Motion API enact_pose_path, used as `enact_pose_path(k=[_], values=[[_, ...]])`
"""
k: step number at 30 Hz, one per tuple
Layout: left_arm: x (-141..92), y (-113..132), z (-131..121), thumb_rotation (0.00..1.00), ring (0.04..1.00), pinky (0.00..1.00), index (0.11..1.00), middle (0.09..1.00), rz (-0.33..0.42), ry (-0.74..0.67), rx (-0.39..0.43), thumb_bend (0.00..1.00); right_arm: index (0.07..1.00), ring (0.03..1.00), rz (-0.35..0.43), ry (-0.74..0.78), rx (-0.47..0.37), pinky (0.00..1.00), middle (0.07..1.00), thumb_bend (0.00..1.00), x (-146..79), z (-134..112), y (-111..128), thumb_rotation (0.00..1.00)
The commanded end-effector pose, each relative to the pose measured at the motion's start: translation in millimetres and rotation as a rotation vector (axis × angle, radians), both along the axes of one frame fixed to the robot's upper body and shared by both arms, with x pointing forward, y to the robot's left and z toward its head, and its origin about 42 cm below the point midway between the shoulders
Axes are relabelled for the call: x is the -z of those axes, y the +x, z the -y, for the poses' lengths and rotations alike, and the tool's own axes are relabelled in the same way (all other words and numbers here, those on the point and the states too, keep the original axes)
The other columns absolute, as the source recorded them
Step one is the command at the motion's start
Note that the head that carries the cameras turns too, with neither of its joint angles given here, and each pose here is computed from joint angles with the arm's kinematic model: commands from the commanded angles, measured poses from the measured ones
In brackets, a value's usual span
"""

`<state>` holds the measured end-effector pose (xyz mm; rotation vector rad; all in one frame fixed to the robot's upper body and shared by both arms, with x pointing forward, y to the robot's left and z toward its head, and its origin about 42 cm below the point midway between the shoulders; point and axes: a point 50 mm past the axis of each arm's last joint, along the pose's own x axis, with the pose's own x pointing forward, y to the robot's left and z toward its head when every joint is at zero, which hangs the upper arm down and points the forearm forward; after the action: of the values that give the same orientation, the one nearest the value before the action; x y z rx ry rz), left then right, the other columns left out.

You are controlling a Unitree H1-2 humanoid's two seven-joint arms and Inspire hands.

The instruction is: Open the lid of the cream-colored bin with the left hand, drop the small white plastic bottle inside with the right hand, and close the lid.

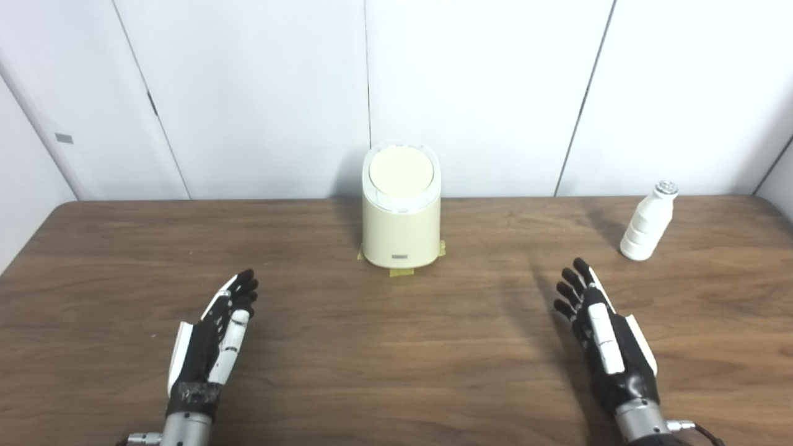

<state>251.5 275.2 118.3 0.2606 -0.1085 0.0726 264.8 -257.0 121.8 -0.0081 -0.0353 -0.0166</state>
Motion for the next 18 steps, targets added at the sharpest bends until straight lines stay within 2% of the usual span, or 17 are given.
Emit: enact_pose_path(k=[1, 18], values=[[27.3, -13.9, 2.5, 0.87, 0.862, 0.83, 0.912, 0.877, -0.077, -0.028, -0.022, 0.38, 0.967, 0.934, 0.078, 0.000, -0.007, 0.90, 0.950, 0.56, -15.3, -0.2, 7.0, 0.90], [27.1, -13.7, 2.4, 0.85, 0.861, 0.83, 0.908, 0.874, -0.080, -0.033, -0.025, 0.38, 0.968, 0.929, 0.075, -0.001, -0.010, 0.89, 0.947, 0.57, -16.0, -0.2, 6.9, 0.91]])
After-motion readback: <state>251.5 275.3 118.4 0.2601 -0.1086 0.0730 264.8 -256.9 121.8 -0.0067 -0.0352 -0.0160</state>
